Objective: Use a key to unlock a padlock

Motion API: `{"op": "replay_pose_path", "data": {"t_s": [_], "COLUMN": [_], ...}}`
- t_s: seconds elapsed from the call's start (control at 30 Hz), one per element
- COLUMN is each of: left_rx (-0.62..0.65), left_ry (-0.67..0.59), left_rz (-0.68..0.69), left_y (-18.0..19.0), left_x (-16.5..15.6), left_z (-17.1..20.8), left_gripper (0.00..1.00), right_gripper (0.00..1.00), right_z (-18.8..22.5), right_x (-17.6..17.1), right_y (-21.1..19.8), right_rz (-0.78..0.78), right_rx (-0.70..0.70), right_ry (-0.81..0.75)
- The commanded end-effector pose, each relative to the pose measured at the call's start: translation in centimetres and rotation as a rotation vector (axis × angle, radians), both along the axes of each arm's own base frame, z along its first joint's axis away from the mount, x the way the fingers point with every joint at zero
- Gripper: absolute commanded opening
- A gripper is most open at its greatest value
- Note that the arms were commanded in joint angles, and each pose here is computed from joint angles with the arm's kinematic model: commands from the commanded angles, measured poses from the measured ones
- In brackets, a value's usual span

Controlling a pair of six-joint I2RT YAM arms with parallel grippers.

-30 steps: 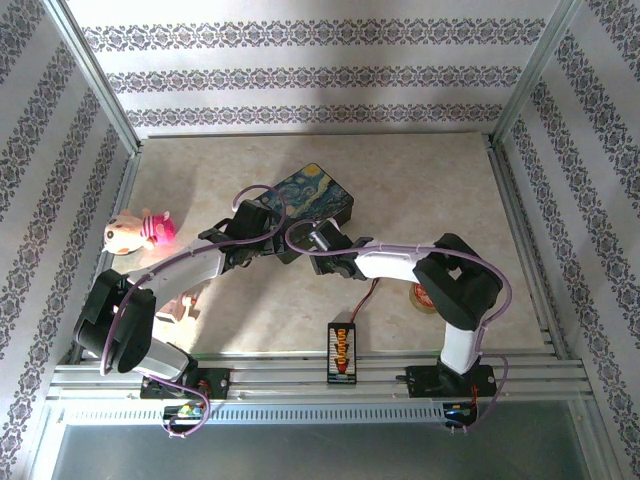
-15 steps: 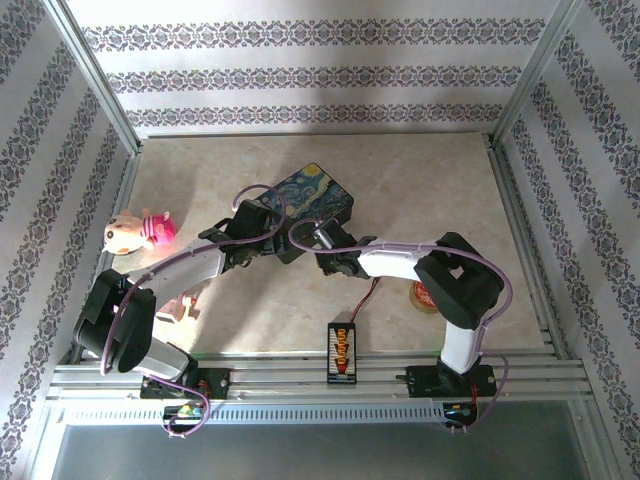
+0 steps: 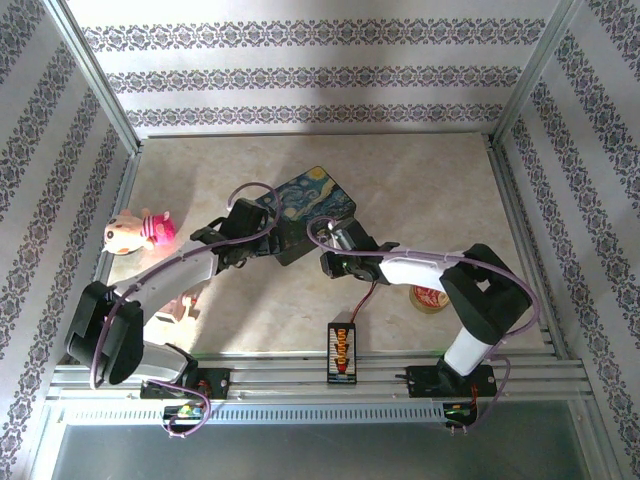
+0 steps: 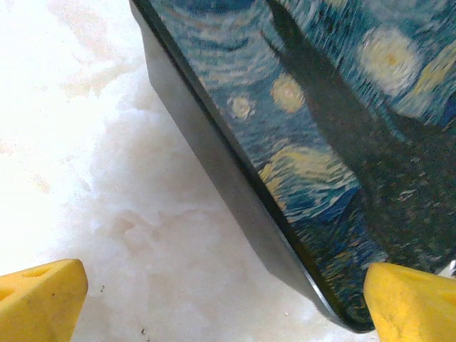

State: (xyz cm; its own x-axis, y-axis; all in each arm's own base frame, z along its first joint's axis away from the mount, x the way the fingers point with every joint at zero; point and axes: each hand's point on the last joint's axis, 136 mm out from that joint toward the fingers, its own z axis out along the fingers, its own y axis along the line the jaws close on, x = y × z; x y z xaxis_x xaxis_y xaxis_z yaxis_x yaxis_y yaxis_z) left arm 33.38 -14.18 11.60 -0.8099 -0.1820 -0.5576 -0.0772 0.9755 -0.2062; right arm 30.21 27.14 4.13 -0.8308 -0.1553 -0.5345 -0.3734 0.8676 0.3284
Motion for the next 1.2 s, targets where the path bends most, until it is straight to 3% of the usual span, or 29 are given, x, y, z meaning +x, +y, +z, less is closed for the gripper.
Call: {"op": "replay_pose_path", "data": {"t_s": [0.0, 0.23, 0.43, 1.17], "left_rx": [0.056, 0.145, 0.189, 0.229], "left_ry": [-0.032, -0.042, 0.000, 0.083], "left_rz": [-0.008, -0.030, -0.050, -0.038], "left_y": [0.7, 0.8, 0.5, 1.3], "left_x": [0.8, 2.6, 3.6, 2.3], "left_z": [1.7, 1.0, -1.0, -4.0], "left_gripper": [0.99, 0.99, 0.99, 0.96], "right_gripper": [0.07, 0.07, 0.09, 0.00], "right_z": [2.4, 3.3, 3.5, 4.4], "right_x": [0.5, 1.3, 1.5, 3.9], "right_y": [1.1, 2.1, 2.6, 0.8], "right_rz": [-0.008, -0.048, -0.075, -0.353], "right_rx": [0.158, 0.355, 0.423, 0.803], "right_ry": [-0.019, 0.018, 0.073, 0.066]}}
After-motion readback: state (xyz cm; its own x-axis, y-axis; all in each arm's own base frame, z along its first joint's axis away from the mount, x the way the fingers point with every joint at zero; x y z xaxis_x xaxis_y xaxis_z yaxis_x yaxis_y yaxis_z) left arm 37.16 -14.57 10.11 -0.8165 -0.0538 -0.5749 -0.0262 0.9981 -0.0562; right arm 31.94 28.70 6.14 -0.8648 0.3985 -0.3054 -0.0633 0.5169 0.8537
